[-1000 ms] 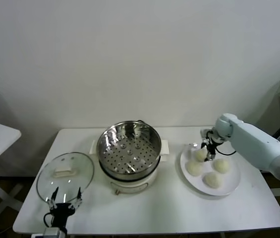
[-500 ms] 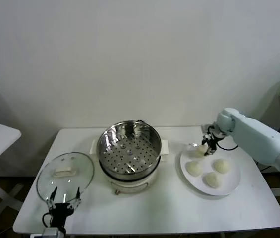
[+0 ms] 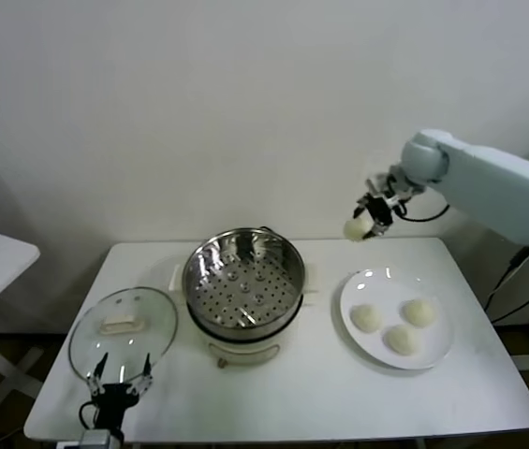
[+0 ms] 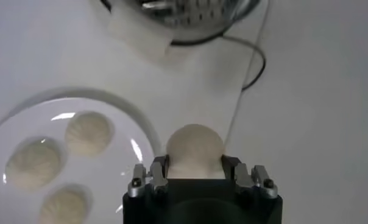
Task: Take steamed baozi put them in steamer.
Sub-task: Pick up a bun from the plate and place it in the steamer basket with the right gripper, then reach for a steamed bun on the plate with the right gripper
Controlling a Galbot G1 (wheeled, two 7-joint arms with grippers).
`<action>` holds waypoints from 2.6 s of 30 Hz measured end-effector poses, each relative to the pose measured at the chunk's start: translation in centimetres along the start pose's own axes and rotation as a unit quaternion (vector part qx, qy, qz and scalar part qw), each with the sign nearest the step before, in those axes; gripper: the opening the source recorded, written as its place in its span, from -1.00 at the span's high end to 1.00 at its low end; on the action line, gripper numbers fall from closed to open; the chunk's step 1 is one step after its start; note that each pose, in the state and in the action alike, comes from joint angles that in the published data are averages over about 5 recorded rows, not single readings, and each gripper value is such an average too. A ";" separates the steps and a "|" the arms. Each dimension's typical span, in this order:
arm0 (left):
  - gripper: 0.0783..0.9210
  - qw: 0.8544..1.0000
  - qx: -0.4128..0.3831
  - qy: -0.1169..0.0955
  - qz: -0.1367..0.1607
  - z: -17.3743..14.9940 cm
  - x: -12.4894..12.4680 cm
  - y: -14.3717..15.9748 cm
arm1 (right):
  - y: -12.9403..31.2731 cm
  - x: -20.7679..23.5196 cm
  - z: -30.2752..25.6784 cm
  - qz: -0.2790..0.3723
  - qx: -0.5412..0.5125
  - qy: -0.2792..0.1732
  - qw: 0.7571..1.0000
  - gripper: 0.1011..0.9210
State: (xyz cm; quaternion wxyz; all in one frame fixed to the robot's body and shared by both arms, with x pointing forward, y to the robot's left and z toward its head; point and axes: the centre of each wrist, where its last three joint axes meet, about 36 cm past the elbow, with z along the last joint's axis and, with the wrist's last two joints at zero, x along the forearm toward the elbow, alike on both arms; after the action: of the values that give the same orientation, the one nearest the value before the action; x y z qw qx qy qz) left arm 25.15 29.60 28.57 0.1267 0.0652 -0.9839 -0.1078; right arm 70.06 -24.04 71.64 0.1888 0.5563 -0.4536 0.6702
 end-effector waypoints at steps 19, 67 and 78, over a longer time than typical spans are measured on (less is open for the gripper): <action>-0.77 1.000 0.000 0.000 -0.013 0.5 -0.1 -0.2 | -8.1 -3.6 -12.6 -0.028 0.350 -0.066 0.934 -0.22; -0.77 1.000 0.001 -0.002 -0.016 0.9 -0.5 -0.1 | -9.6 -17.0 -13.3 -0.020 0.399 -0.110 0.910 -0.59; -0.77 1.000 0.000 -0.003 -0.013 0.7 -0.5 -0.3 | -9.1 -12.4 -10.9 0.013 0.372 -0.147 0.917 -0.76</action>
State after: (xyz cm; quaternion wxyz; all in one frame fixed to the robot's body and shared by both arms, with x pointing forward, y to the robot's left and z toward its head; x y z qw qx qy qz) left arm 25.46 29.54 27.73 0.1219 0.0778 -0.9834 -0.1093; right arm 74.58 -7.32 64.23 -0.1095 0.6727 -0.2020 0.7034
